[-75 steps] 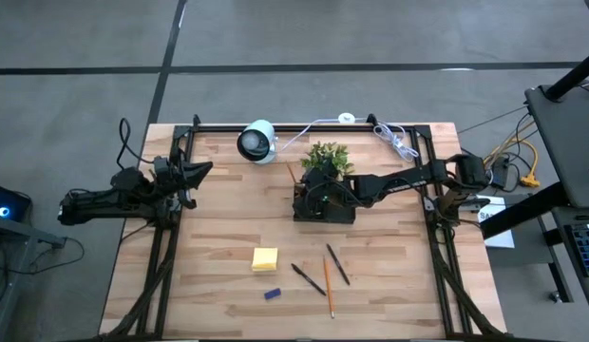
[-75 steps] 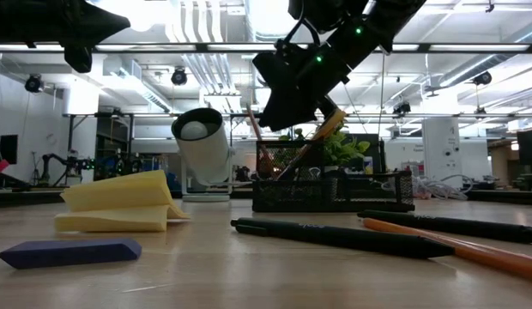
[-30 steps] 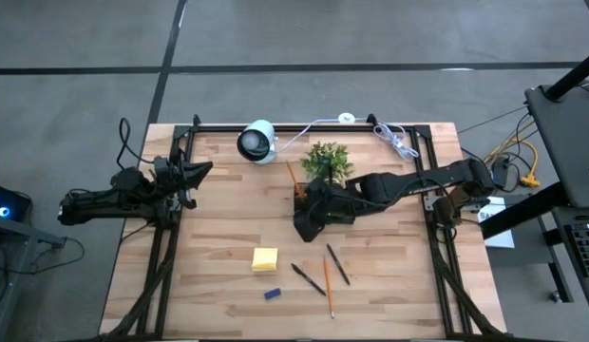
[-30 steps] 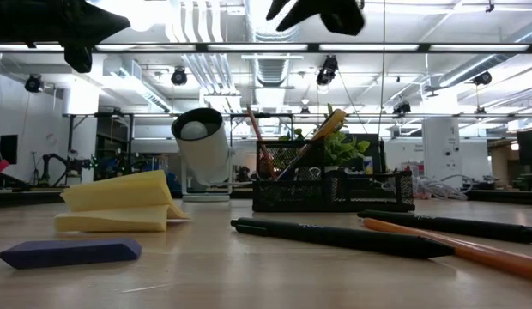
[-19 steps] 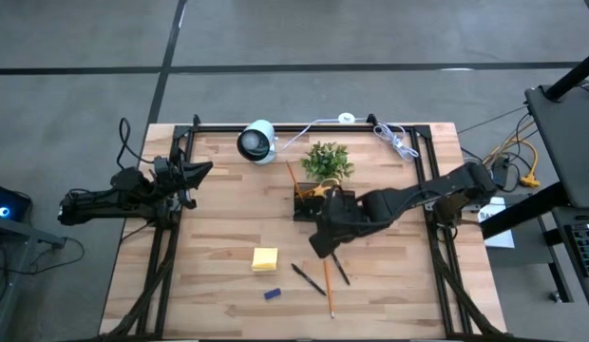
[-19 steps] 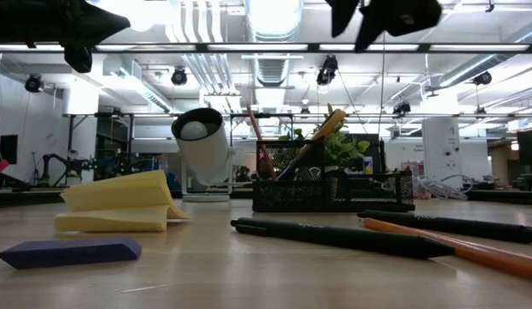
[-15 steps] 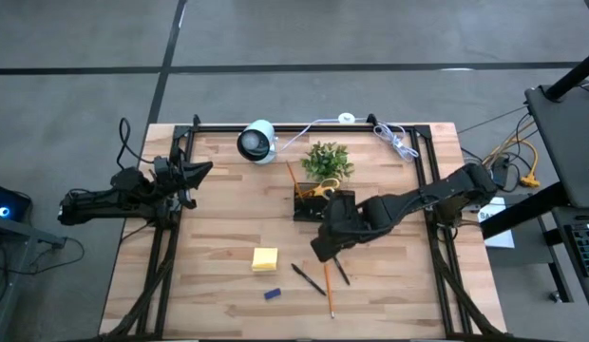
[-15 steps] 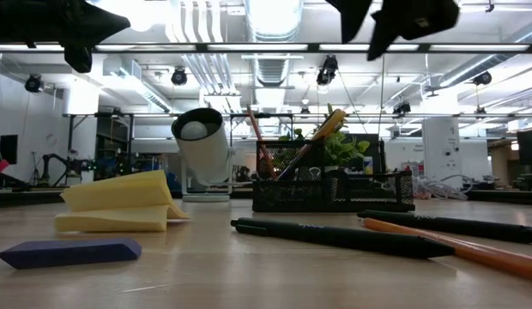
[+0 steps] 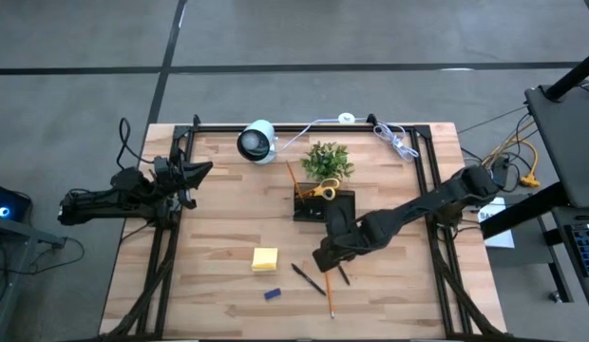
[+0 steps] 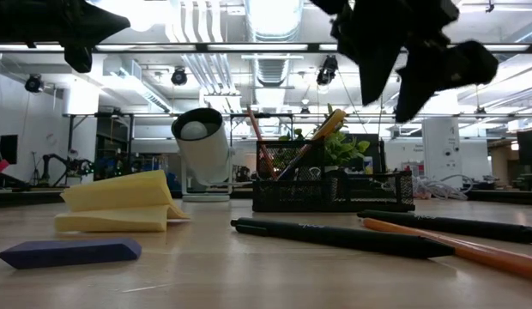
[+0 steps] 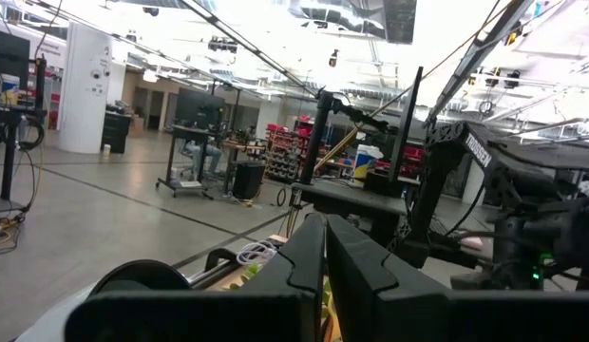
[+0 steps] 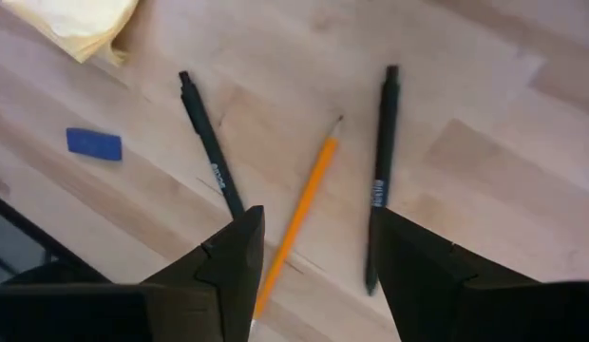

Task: Pick and place office supplies into organizer
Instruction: Put the right black pen into the black desk organizer

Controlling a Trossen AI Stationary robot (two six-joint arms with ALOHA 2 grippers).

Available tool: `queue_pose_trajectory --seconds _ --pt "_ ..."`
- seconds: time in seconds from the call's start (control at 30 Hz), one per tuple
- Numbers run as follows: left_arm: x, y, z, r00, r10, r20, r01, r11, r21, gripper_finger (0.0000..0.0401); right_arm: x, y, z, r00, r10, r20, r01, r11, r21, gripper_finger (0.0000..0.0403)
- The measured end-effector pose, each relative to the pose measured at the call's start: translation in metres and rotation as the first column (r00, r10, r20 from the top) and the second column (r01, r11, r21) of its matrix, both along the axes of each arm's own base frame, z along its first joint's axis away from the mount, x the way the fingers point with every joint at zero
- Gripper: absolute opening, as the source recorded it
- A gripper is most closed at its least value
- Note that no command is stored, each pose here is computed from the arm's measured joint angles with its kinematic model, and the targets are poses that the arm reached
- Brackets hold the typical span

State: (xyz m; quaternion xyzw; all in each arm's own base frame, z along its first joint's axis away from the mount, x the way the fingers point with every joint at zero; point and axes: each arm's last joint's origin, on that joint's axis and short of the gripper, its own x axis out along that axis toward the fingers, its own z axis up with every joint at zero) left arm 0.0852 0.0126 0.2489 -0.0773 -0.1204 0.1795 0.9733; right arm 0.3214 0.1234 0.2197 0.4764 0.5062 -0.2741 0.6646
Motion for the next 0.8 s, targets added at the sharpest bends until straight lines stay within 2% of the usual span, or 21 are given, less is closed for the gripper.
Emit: queue_pose_trajectory --seconds 0.1,0.37,0.5,0.7,0.8 --pt "0.0 0.0 0.0 1.0 0.0 0.0 0.0 1.0 0.0 0.0 -0.003 0.0 -0.013 1.0 -0.02 -0.009 0.02 0.999 0.025 0.0178" --pt "0.0 0.0 0.0 1.0 0.0 0.0 0.0 1.0 0.0 0.0 -0.009 0.003 -0.029 0.998 -0.023 -0.058 0.024 1.0 0.011 0.0178" --pt "0.0 0.0 0.0 1.0 0.0 0.0 0.0 1.0 0.0 0.0 0.006 0.009 -0.032 0.998 0.011 -0.061 -0.011 1.0 0.001 0.0178" --pt "0.0 0.0 0.0 1.0 0.0 -0.001 0.0 1.0 0.001 0.0 0.02 0.015 -0.033 0.976 0.056 -0.211 -0.072 0.995 -0.067 0.0177" --pt "0.0 0.0 0.0 1.0 0.0 -0.001 0.0 1.0 0.001 0.0 0.027 0.017 -0.039 0.967 0.097 -0.236 -0.12 0.989 -0.087 0.0178"
